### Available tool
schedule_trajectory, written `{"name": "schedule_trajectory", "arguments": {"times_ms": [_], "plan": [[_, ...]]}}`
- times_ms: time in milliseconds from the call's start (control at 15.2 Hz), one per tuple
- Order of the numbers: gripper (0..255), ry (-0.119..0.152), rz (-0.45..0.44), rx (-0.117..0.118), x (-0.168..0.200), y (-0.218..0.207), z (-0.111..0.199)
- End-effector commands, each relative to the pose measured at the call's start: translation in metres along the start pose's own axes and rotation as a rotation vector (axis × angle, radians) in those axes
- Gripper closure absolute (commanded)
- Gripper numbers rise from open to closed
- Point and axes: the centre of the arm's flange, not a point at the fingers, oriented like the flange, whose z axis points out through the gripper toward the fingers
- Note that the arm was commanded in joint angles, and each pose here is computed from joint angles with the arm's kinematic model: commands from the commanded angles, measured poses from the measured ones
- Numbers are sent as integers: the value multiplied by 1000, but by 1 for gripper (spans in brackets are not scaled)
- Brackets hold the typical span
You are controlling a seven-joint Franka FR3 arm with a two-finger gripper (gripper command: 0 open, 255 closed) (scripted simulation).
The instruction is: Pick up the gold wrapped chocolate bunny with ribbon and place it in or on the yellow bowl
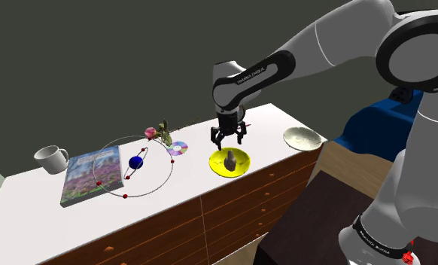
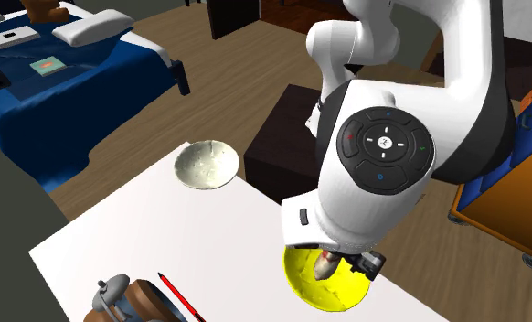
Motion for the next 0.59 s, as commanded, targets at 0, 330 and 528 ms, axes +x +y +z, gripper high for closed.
{"name": "schedule_trajectory", "arguments": {"times_ms": [0,330,528], "plan": [[0,0,0,0,0,0,-21],[0,0,0,0,0,0,-45],[0,0,0,0,0,0,-45]]}}
